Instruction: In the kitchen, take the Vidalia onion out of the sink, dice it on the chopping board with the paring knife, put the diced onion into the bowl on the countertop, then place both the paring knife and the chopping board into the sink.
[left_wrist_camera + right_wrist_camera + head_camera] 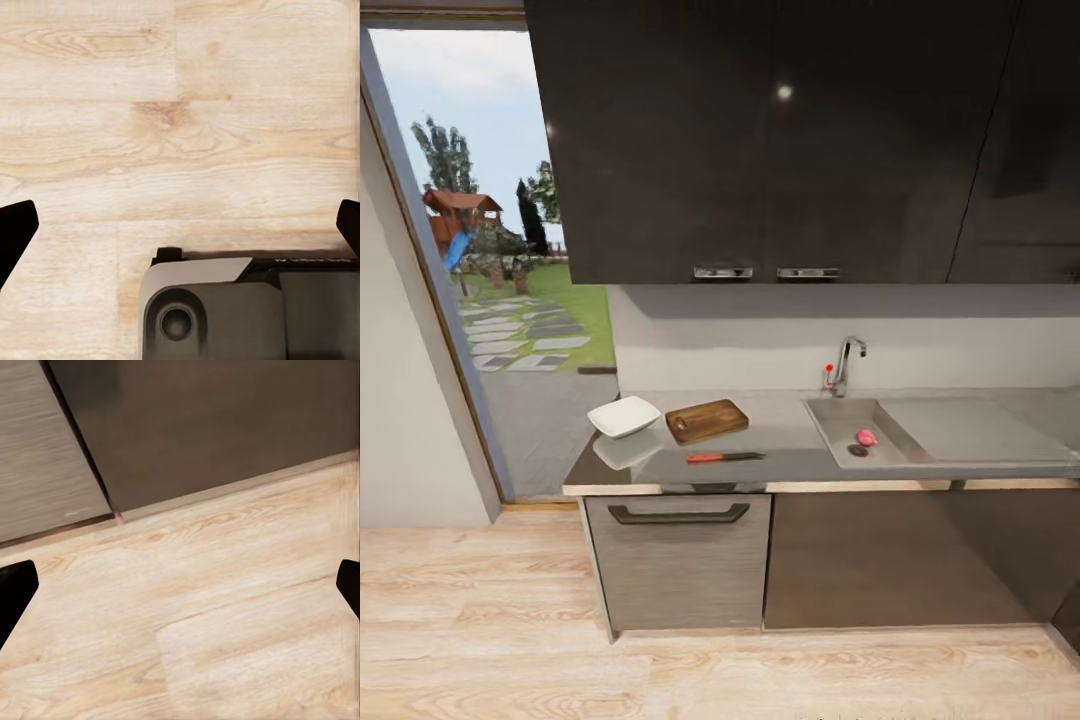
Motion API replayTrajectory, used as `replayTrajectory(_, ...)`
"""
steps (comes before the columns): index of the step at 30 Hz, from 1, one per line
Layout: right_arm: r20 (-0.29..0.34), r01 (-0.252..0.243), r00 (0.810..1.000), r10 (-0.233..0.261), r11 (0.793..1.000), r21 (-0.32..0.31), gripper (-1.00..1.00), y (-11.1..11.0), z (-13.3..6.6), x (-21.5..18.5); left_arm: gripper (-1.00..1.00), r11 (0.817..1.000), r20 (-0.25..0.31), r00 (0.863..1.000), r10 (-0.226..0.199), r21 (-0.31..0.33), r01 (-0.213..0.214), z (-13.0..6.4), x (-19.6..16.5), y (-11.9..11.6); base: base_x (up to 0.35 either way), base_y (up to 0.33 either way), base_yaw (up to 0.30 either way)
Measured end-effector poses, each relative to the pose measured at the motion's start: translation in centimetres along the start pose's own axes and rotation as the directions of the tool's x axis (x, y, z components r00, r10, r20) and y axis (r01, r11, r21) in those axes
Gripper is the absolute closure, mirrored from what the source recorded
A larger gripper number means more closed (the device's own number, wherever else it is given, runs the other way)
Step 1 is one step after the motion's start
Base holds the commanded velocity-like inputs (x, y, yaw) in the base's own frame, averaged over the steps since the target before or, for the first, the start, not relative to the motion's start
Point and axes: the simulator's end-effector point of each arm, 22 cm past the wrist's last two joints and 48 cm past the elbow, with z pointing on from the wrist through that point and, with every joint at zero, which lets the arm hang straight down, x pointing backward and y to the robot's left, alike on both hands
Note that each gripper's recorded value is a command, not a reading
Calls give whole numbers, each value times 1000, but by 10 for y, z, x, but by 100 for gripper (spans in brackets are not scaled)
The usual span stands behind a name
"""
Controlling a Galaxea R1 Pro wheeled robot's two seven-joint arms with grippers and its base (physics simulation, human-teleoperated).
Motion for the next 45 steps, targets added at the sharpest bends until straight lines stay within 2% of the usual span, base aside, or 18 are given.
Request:
replayTrajectory(13, 10, -1, 1000, 1, 1000, -3, -100, 1, 0, -4, -100, 1000, 10, 1000, 1, 0, -1, 0, -4, 0, 8, -1, -223)
replayTrajectory(35, 10, 9, 1000, -9, 1000, -10, -100, 3, 0, -4, -100, 1000, 12, 1000, 1, -1, -1, -1, -4, 0, 209, -156, -8)
replayTrajectory(41, 11, 8, 1000, -8, 1000, -14, -100, 5, 0, -4, -100, 1000, 12, 1000, 4, -1, -4, 0, -4, 1, 28, -18, 0)
replayTrajectory(43, 23, 7, 1000, -7, 1000, -15, -100, 6, 1, -9, -100, 1000, 11, 1000, 4, -2, -4, 0, -4, 2, 1, 0, 0)
replayTrajectory(45, 64, 10, 998, -8, 1000, -20, -100, 9, 4, -28, -100, 1000, 11, 1000, 4, -2, -4, 0, -4, 2, 0, 0, 0)
